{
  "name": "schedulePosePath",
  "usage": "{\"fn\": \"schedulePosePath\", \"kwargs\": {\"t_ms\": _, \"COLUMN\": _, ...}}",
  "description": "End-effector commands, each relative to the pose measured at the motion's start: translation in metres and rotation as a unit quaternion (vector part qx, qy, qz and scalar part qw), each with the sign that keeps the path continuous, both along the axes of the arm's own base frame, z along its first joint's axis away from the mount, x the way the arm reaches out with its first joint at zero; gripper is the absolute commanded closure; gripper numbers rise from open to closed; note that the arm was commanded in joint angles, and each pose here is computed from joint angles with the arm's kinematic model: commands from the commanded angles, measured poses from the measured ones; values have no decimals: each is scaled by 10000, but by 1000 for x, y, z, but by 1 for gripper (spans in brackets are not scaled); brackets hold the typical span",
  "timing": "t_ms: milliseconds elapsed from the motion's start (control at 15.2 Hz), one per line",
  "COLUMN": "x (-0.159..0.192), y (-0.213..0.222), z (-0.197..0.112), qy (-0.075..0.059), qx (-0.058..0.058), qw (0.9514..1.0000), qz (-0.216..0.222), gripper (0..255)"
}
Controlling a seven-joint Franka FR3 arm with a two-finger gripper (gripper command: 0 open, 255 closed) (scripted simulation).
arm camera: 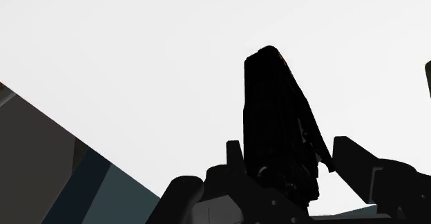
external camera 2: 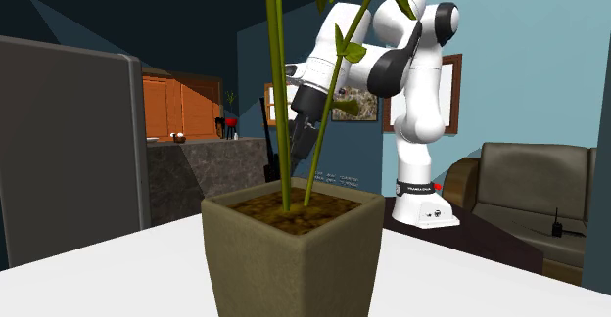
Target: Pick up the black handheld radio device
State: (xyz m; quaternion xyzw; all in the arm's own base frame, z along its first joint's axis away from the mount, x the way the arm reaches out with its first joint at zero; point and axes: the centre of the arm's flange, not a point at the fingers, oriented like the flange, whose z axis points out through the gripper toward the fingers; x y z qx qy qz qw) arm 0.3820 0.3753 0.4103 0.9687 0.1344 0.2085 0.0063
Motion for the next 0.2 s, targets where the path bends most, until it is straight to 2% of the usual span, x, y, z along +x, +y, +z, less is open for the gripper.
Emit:
{"fn": "schedulePosePath", "kwargs": {"t_ms": 0, "x": 0, "y": 0, "z": 12, "qy": 2, "qx": 4, "qw": 10000, "qz": 1, "gripper": 255}}
{"fn": "schedulePosePath", "kwargs": {"t_ms": 132, "x": 0, "y": 0, "z": 12, "qy": 2, "qx": 4, "qw": 10000, "qz": 1, "gripper": 255}}
